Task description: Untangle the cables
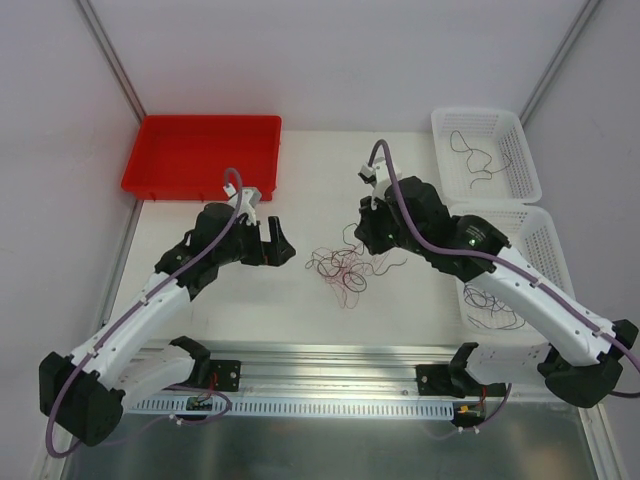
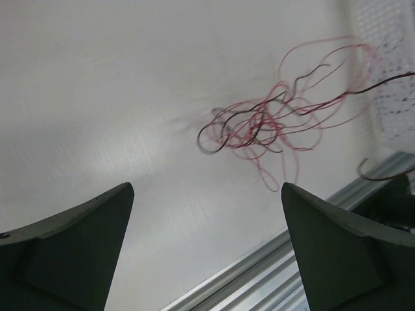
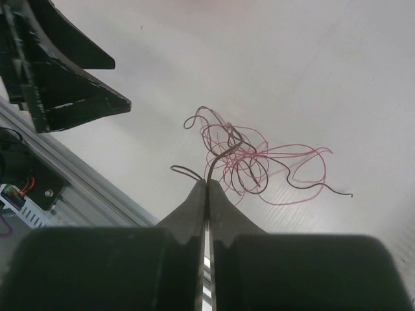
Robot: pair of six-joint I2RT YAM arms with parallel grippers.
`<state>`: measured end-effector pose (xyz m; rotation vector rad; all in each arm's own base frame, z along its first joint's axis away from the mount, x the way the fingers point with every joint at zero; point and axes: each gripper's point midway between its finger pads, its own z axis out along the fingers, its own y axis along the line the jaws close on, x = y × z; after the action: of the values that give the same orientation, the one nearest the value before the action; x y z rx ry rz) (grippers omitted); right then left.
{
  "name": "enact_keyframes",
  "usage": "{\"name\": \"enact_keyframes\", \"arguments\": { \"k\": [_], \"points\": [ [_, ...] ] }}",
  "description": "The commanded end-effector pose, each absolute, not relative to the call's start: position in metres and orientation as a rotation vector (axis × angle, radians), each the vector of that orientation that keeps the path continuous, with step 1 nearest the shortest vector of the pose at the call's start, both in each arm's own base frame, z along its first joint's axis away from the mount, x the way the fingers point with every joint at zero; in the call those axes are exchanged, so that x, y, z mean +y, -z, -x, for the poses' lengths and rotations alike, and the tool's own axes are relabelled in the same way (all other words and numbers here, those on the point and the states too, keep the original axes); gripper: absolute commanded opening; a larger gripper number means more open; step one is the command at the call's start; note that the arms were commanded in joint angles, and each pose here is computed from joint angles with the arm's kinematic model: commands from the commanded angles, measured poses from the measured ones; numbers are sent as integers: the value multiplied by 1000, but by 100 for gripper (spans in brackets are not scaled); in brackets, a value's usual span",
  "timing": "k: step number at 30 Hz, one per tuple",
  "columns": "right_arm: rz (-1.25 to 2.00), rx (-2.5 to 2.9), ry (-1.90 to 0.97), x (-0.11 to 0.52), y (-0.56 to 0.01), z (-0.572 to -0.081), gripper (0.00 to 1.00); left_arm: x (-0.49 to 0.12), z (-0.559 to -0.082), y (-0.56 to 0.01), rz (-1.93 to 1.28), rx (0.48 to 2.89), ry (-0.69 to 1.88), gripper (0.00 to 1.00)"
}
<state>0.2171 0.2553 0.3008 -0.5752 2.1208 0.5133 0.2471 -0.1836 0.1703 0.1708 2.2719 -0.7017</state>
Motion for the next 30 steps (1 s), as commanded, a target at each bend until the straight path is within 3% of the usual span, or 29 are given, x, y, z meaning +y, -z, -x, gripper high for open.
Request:
{"name": "enact_keyframes", "arguments": {
  "k": [1,10,22,26,30],
  "points": [
    [668,2103,-525,260,-297,-209,1,-213,-237,-212,-84,2105,959,99],
    [741,2061,-616,277,-296,-194,1,-266,-227,-233,-115,1980,1027,99],
    [732,2015,-703,291,-304,-182,1,-301,-254,-203,17,1969,904,96],
    [710,2006,-736,293,-311,-178,1,-308,-262,-182,95,1973,888,87],
    [700,1996,-758,293,-315,-174,1,-314,-272,-177,152,1946,872,69]
  ]
}}
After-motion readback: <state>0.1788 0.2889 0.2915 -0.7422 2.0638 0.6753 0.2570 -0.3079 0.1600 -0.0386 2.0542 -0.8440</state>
